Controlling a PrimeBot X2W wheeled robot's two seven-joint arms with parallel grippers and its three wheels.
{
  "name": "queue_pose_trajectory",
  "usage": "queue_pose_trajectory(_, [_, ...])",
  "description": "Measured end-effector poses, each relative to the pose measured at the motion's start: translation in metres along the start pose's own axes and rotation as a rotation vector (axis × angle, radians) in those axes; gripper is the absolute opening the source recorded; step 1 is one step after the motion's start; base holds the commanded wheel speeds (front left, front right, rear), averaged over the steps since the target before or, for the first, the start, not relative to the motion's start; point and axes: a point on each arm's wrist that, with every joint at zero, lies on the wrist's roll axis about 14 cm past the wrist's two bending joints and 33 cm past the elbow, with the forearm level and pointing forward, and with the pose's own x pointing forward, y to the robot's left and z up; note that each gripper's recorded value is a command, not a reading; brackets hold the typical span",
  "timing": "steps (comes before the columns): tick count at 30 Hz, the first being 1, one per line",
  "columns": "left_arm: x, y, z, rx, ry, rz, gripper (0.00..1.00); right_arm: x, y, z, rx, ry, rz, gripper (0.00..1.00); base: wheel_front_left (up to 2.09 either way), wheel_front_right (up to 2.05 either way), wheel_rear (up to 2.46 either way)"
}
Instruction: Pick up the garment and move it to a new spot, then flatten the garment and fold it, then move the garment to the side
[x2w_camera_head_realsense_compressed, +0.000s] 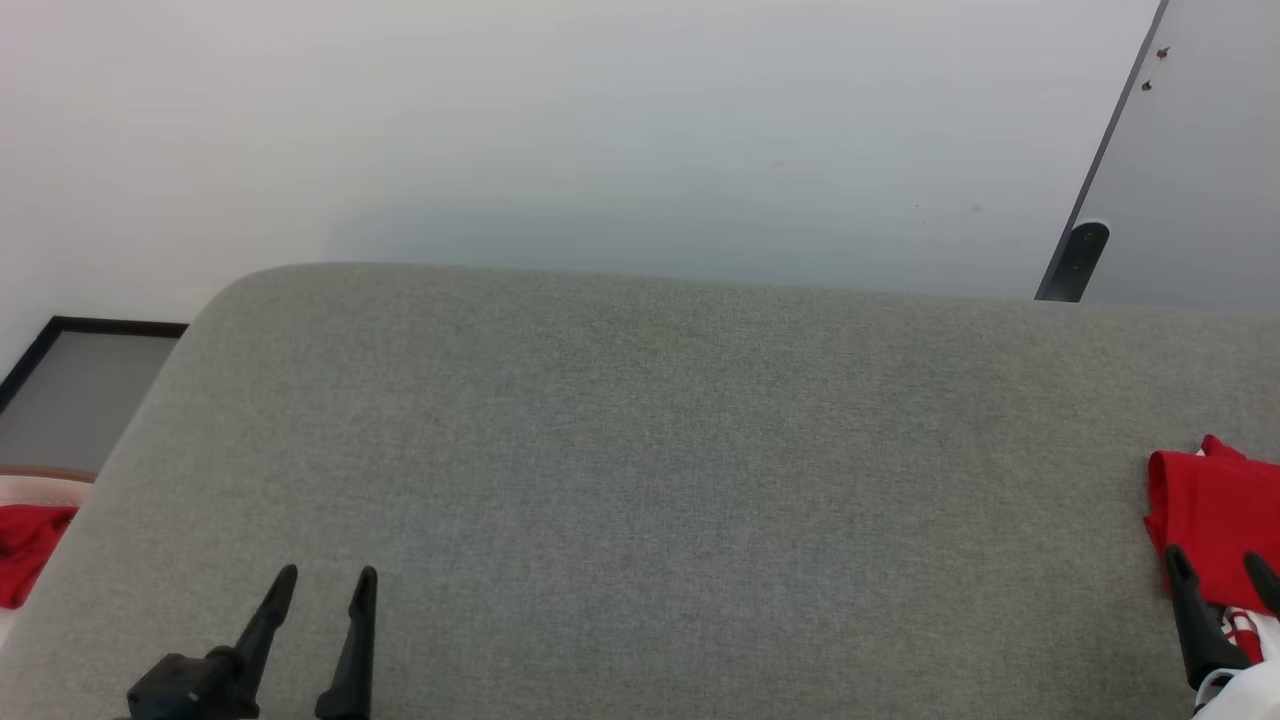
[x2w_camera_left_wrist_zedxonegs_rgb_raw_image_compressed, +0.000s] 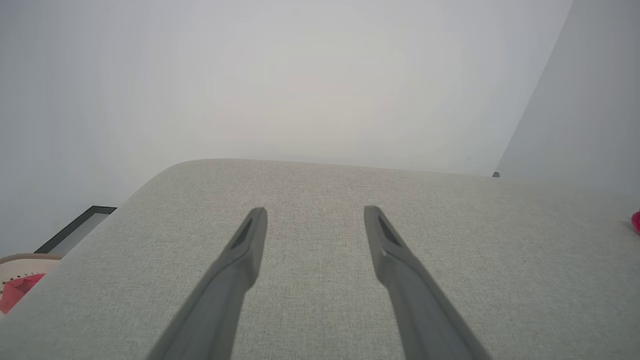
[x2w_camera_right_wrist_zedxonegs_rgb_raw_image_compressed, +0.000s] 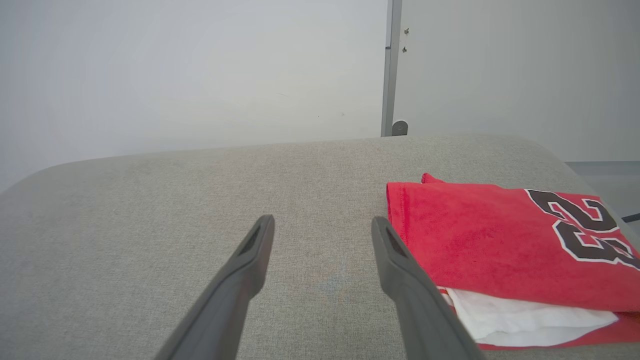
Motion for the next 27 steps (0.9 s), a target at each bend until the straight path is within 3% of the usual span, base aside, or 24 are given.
queue_pose_trajectory(13, [0.002,-0.001,-0.002,-0.008,0.012,-0.003,1.0,0.001,0.0,-0.002,0.003,0.007,0.0,1.0,0.0,0.0,0.0])
queue_pose_trajectory(14, [0.002,-0.001,-0.003,-0.019,0.012,-0.002,0.0,0.001,0.0,-0.002,0.003,0.007,0.0,0.0,0.0,0.0,0.0])
queue_pose_trajectory(20, [-0.006,-0.009,-0.028,-0.063,0.086,0.01,0.0,0.0,0.003,-0.027,0.048,0.074,-0.007,0.0,0.0,0.0,0.0])
queue_pose_trajectory(27, [-0.004,-0.006,-0.037,-0.189,0.121,0.045,0.0,0.001,0.006,-0.034,0.177,0.08,0.004,0.0,0.0,0.0,0.0])
